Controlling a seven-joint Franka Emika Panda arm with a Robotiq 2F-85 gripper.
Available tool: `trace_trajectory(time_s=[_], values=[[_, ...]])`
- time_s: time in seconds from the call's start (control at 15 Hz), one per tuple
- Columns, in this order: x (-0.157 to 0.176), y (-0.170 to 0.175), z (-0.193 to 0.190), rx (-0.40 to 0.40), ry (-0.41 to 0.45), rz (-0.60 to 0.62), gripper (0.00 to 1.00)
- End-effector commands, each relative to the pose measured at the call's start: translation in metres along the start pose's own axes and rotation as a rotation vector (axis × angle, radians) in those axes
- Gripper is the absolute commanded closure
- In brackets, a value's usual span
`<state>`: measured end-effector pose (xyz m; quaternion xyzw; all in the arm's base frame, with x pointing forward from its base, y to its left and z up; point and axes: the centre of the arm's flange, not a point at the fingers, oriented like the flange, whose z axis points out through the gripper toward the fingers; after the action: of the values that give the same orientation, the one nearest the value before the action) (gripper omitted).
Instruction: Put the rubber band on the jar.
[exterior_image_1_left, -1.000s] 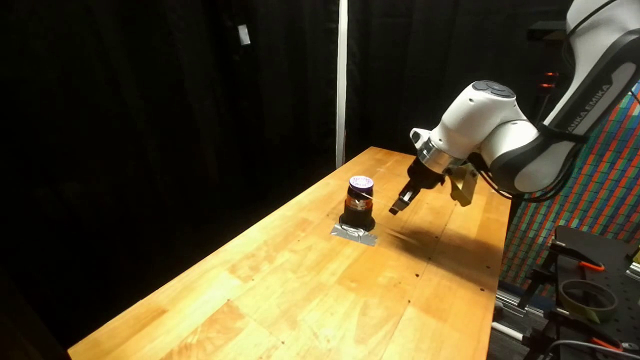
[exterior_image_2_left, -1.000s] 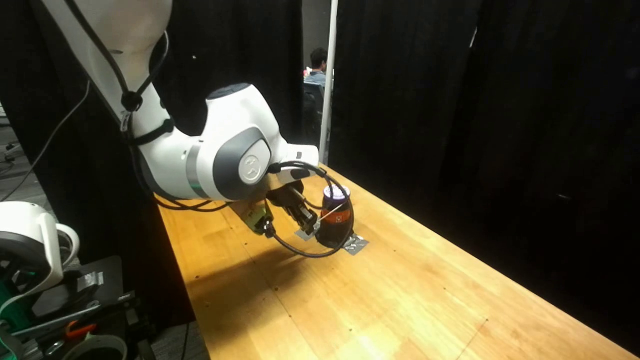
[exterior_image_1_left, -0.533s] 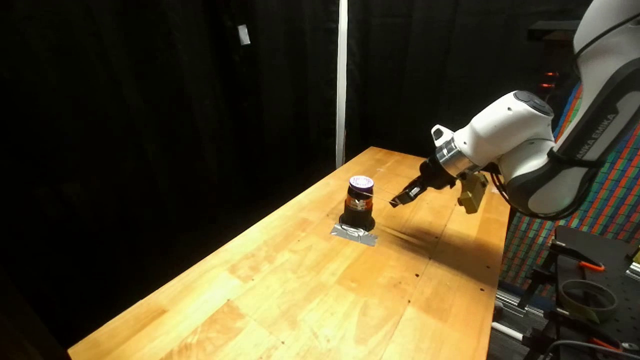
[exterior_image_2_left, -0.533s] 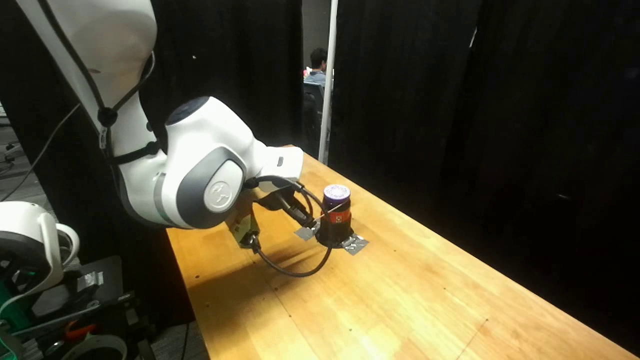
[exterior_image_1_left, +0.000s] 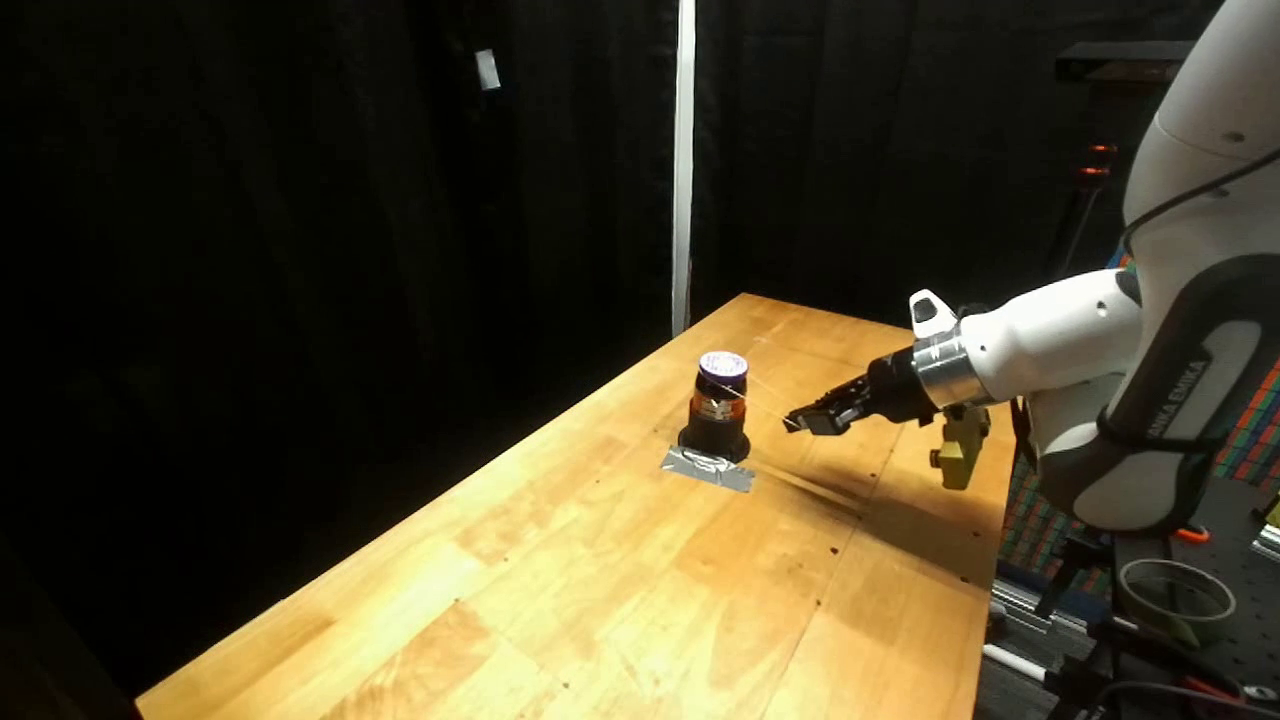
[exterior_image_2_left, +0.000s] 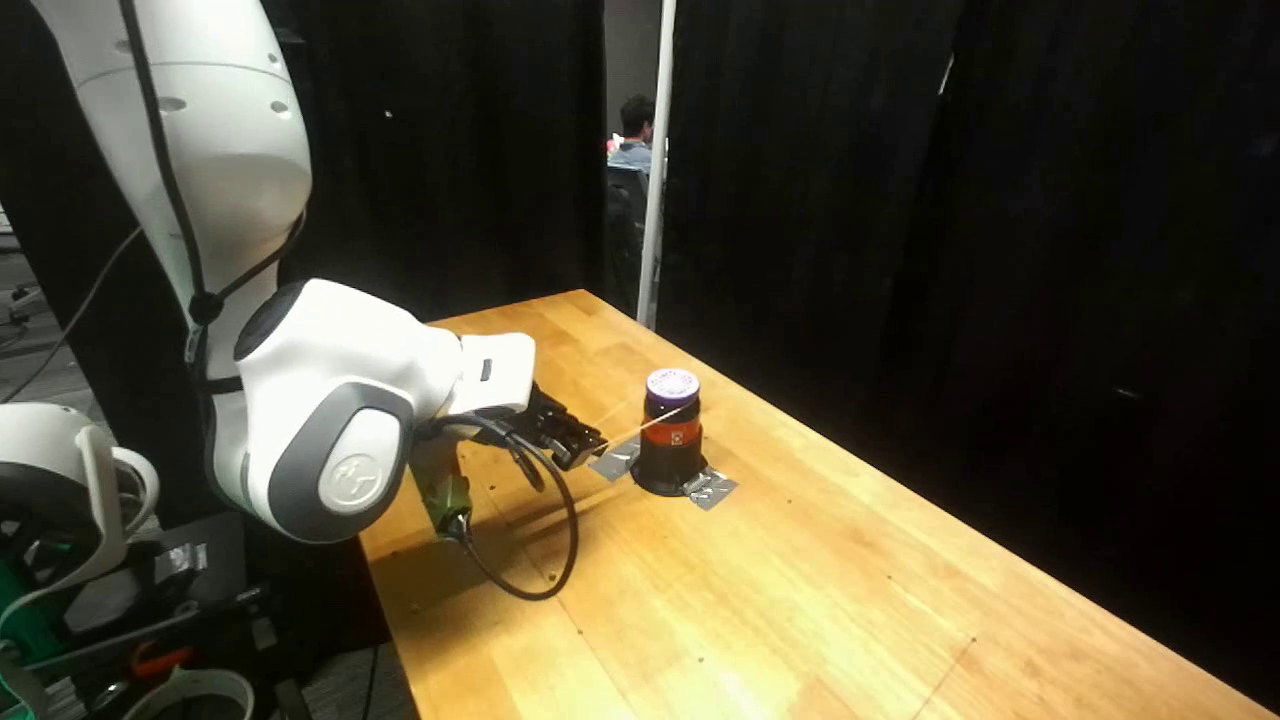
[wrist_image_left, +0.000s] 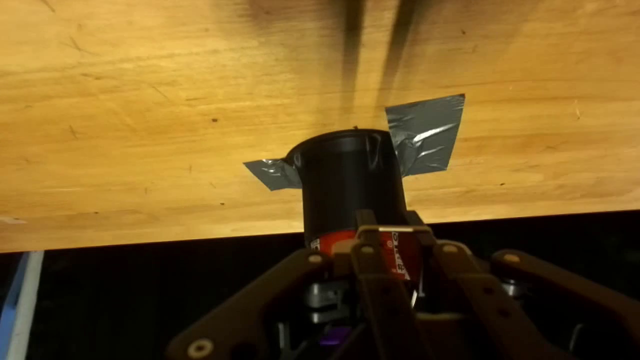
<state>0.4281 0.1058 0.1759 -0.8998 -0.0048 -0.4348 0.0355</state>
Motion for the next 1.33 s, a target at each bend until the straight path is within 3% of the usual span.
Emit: trace_trajectory(time_s=[0.0,0.27,0.53,1.27], values=[[-0.039,-0.005,-0.002,0.01,0.089,0.029,0.8],[-0.049,-0.003,0.002,0.024,0.175,0.084,0.81],[-0.021,-0.009,0.013,-0.011,0.269,0.105,0.82],[-0.022,-0.025,0.005,-0.179,0.404,0.142,0.81]])
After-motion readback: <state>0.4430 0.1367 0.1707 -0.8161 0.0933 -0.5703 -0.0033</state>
